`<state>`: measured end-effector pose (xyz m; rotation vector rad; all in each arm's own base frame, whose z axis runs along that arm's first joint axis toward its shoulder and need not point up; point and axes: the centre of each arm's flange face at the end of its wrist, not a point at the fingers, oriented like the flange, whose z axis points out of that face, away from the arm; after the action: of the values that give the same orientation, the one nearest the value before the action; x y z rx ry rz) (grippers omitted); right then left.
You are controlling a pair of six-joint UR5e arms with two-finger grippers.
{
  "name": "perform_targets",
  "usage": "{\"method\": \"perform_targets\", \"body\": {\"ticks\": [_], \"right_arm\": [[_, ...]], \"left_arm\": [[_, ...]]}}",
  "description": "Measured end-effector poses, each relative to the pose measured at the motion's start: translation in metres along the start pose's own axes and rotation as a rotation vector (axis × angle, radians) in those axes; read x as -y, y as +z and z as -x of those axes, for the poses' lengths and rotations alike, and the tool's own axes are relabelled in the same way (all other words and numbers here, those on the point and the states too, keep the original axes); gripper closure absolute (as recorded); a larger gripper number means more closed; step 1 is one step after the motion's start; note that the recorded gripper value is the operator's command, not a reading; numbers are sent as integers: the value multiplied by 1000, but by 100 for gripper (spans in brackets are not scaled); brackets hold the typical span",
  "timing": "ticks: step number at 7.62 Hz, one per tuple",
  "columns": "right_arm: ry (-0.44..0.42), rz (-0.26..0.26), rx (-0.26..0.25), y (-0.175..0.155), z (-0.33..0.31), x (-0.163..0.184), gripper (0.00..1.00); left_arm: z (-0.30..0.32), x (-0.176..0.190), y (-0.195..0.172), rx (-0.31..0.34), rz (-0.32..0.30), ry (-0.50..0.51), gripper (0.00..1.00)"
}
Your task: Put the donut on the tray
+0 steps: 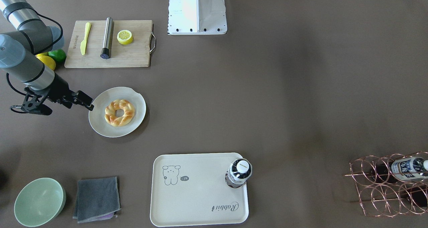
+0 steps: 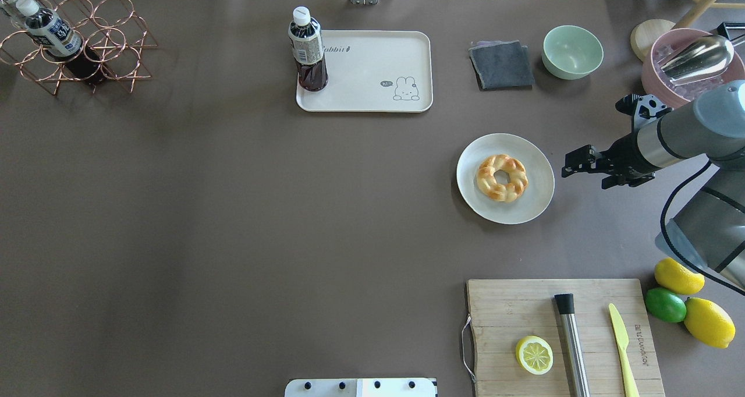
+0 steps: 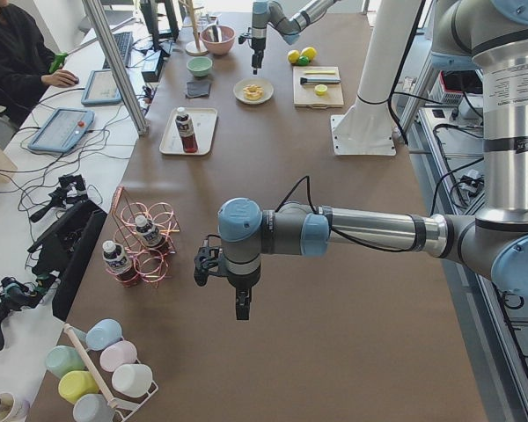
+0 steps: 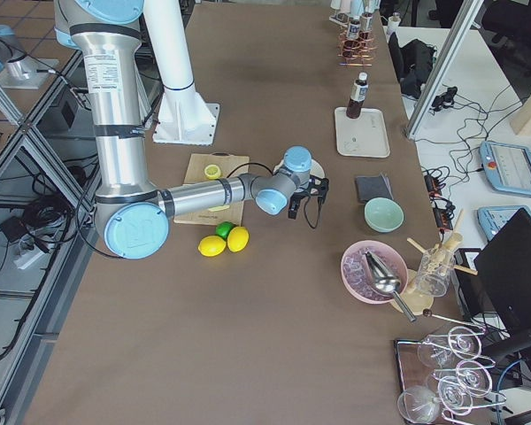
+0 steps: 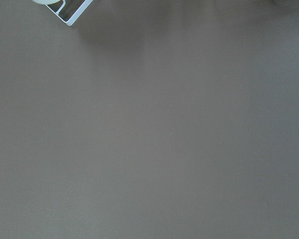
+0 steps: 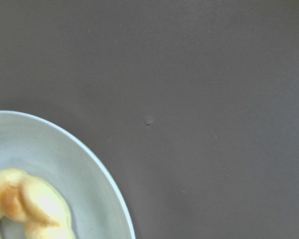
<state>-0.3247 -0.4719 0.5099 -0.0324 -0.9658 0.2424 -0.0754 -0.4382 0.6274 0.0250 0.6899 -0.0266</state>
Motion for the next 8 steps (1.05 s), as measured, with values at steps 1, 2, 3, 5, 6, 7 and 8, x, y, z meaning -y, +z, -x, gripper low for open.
{"method": "perform_targets", "body": {"ticks": [1, 2, 3, 5, 6, 7, 8], "right_arm": [[8, 2, 4, 7, 13, -6, 0], [11, 5, 3, 12, 19, -10, 8], [8, 3, -2, 17, 21, -14, 53], [2, -6, -10, 23, 25, -19, 100], [-2, -9, -5, 21, 28, -21, 100], [-8, -12, 5, 18, 33, -22, 100], [-18, -19, 23, 10, 41, -25, 100]], "left_arm": [[0, 1, -1, 1, -1, 1, 2], [-1, 2, -1, 1, -2, 2, 2], [-1, 2, -1, 1, -3, 2, 2], [-1, 3, -2, 1, -4, 3, 2], [-1, 3, -2, 1, -4, 4, 2], [-1, 3, -2, 1, -5, 4, 2], [-1, 4, -2, 2, -5, 4, 2]]}}
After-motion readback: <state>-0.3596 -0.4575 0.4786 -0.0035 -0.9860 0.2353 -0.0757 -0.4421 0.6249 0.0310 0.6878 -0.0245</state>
